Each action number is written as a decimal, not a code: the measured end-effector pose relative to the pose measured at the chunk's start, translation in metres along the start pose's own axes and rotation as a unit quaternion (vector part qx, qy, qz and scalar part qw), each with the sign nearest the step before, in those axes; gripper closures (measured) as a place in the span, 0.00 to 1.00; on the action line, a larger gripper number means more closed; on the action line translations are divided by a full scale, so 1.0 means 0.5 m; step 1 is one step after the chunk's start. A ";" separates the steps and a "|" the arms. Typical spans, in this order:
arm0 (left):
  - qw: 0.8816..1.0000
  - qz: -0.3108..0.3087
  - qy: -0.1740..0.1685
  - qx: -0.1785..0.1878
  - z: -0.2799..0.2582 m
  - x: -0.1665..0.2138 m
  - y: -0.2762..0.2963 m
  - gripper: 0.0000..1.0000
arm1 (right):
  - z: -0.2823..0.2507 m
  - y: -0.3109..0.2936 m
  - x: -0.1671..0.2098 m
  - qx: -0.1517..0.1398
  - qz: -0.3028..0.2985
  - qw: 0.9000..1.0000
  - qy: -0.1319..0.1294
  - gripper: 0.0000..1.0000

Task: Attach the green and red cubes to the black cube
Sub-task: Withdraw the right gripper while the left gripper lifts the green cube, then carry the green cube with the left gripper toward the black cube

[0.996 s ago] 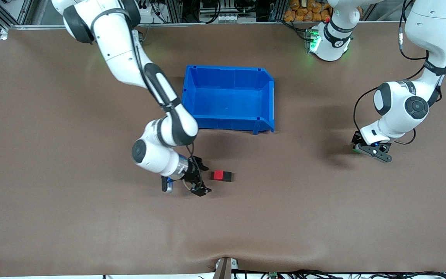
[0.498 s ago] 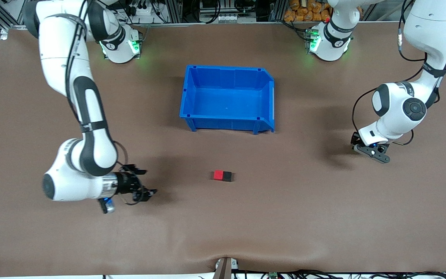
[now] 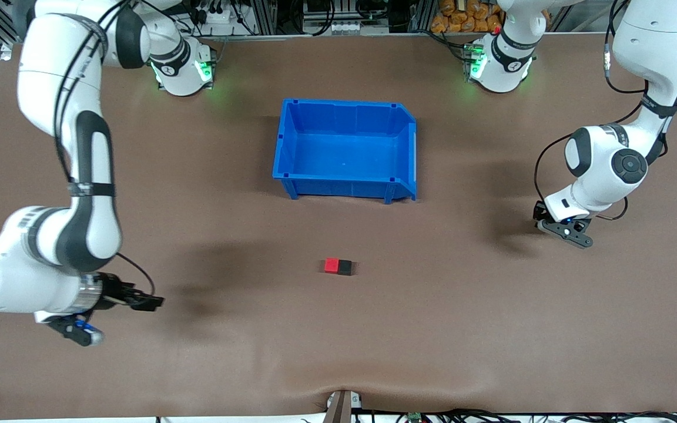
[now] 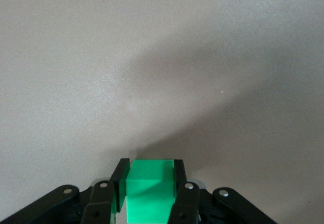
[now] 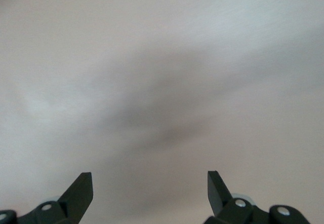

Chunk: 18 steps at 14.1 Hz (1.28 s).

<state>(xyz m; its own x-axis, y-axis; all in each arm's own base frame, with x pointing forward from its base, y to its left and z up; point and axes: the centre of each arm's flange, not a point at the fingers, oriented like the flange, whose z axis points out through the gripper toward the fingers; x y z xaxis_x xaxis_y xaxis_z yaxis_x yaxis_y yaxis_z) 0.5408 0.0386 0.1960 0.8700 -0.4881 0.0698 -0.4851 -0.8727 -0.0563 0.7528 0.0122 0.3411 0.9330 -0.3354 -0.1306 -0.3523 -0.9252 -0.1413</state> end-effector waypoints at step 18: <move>0.880 -0.473 -0.037 -0.034 -0.222 0.306 0.210 0.60 | -0.586 0.153 -0.299 -0.027 -0.069 0.997 -0.025 0.00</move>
<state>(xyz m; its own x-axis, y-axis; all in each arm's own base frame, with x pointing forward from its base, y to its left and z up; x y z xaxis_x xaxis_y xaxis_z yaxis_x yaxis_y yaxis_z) 0.6132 -0.1296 0.3115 0.8892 0.4574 -0.0123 0.4574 -0.8878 0.0517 0.6076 -0.0606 0.6374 0.9672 -0.1957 -0.1617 -0.2144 -0.9708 -0.1078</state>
